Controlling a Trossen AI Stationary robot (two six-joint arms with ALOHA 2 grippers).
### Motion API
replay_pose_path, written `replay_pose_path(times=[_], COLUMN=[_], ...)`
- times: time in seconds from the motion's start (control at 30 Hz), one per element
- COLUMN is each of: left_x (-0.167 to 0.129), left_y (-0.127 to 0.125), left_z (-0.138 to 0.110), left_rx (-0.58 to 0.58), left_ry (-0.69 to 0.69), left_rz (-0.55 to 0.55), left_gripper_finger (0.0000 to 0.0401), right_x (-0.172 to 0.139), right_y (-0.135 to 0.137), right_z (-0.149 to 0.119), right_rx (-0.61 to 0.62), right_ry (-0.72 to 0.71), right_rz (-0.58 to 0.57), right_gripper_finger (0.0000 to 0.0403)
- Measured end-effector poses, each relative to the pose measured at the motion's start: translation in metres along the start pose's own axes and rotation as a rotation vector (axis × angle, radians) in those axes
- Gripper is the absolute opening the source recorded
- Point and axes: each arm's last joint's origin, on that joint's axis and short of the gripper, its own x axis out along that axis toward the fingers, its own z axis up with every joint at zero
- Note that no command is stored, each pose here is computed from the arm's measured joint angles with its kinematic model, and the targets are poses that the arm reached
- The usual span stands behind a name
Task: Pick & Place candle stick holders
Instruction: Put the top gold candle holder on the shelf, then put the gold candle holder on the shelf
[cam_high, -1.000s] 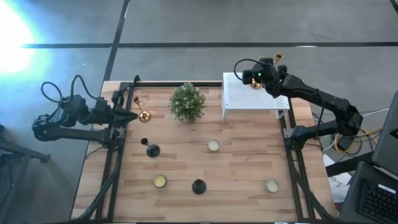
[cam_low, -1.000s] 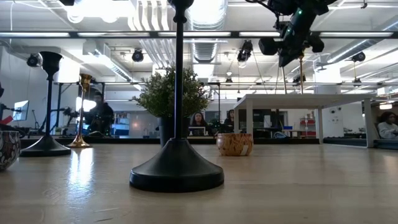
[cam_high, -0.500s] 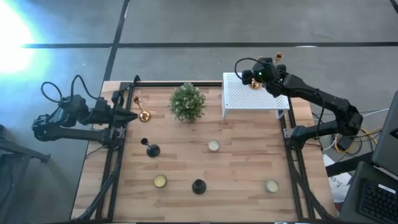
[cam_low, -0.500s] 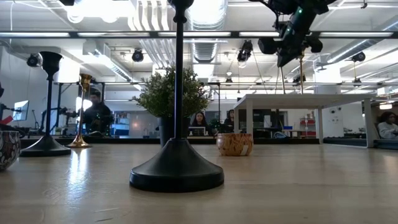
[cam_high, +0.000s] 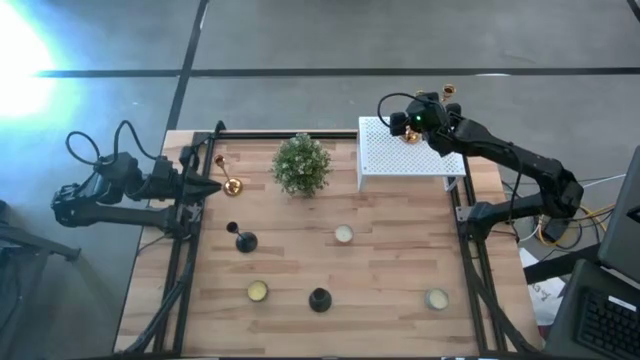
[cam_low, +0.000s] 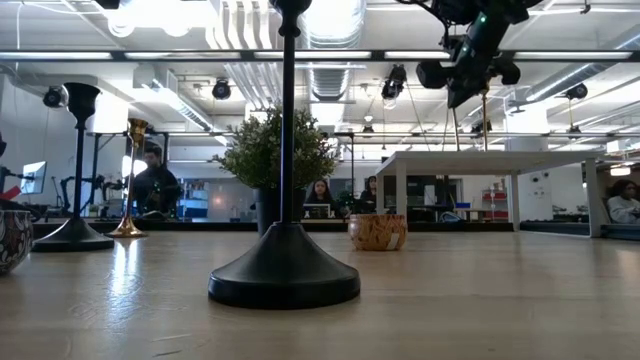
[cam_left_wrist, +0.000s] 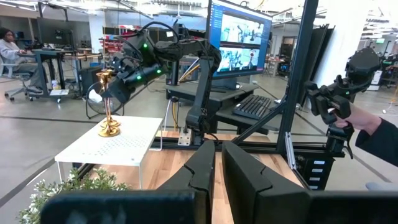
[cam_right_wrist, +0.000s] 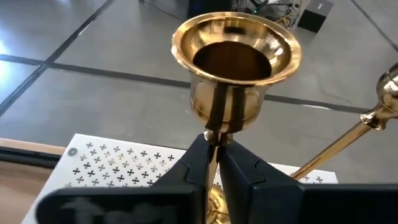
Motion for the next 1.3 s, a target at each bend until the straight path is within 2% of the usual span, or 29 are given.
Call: replay_pose_path(times=[0.5, 0.73, 1.07, 1.2, 1.3], left_x=[0.0, 0.0, 0.0, 0.0, 0.0], left_y=[0.0, 0.0, 0.0, 0.0, 0.0], left_z=[0.0, 0.0, 0.0, 0.0, 0.0], left_rx=[0.0, 0.0, 0.0, 0.0, 0.0], left_ry=[0.0, 0.001, 0.0, 0.0, 0.0], left_rz=[0.0, 0.0, 0.0, 0.0, 0.0], left_gripper_finger=[0.0035, 0.0035, 0.0035, 0.0035, 0.0035], right_x=[0.0, -0.01, -0.045, -0.071, -0.093], right_y=[-0.001, -0.007, -0.017, -0.02, -0.023], right_z=[-0.001, 0.0, -0.009, -0.016, -0.023], right_rx=[-0.006, -0.001, -0.059, -0.11, -0.158], right_ry=[0.012, 0.032, 0.074, 0.072, 0.094], right_rz=[0.013, 0.069, 0.14, 0.24, 0.362], right_gripper_finger=[0.02, 0.0257, 0.0278, 0.027, 0.0263])
